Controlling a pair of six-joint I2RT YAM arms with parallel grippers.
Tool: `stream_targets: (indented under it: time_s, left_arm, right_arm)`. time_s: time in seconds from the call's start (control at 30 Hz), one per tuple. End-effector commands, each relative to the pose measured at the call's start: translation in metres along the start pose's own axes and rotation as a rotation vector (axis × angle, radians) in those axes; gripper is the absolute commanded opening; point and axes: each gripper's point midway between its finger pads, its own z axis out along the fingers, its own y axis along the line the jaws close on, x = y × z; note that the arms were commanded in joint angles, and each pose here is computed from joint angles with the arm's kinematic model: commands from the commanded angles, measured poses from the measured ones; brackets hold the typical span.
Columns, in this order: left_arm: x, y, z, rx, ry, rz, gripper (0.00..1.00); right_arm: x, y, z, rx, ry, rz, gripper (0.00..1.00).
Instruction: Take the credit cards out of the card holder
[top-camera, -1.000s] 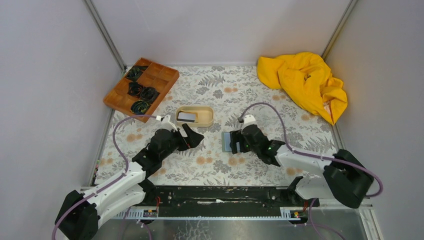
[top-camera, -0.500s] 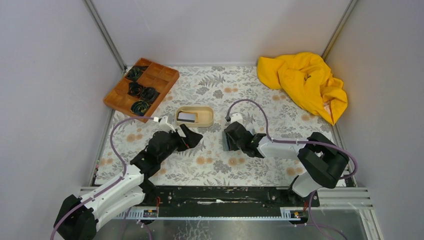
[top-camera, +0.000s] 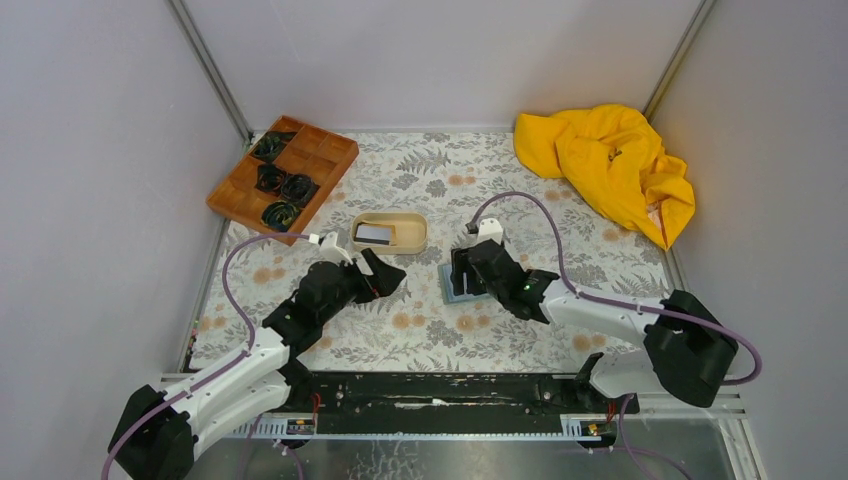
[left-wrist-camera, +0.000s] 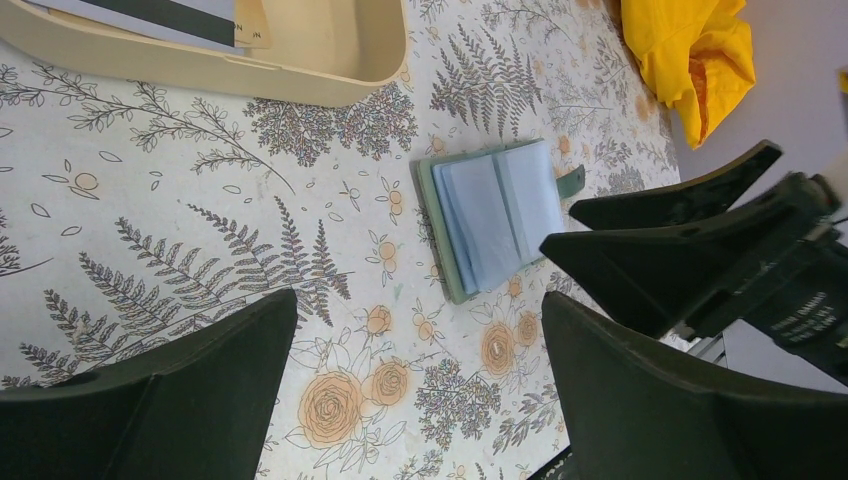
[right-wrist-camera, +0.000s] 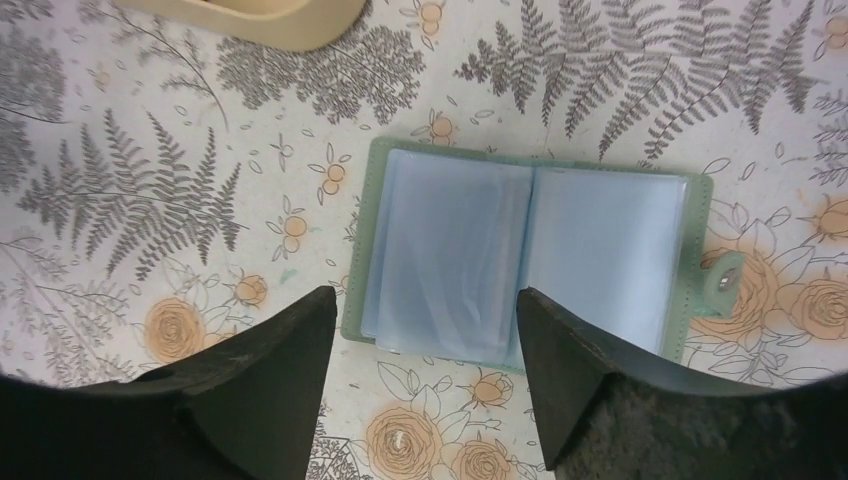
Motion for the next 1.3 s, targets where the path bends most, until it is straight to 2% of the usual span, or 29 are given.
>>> stream_targets:
  time_s: [0.0,0.17,0.33,0.5,0.73,0.9,1.27]
  left_arm:
    - [-0.007,-0.005,0.0,0.022,-0.031,0.021,1.0]
    - [-0.006,-0.006,0.0,0.028,-0.032,0.022,1.0]
    - [-0.004,-0.005,0.0,0.03,-0.024,0.019,1.0]
    - [-0.004,-0.004,-0.001,0.027,-0.027,0.019,1.0]
    - [-0.006,-0.005,-0.003,0.028,-0.034,0.018,1.0]
    - [-0.007,-0.005,-0.003,0.025,-0.034,0.024,1.0]
    - [-0.009,-0.003,-0.005,0.014,-0.047,0.023,1.0]
  right_arm:
    - [-0.019,-0.002,-0.014,0.0,-0.062,0.027,0.74]
    - [-0.017,-0.008,-0.015,0.013,-0.063,0.01,0.73]
    - [-0.004,-0.004,-0.001,0.018,0.011,-0.017,0.81]
    - [-0.008,0.0,-0.006,-0.021,-0.029,0.023,0.8]
    - [-0.02,-0.035,-0.022,-0.04,-0.105,0.112,0.81]
    - [-0.017,-0.056,-0.028,0.003,-0.103,0.106,0.81]
    - [-0.008,-0.054,-0.023,-0.018,-0.078,0.124,0.8]
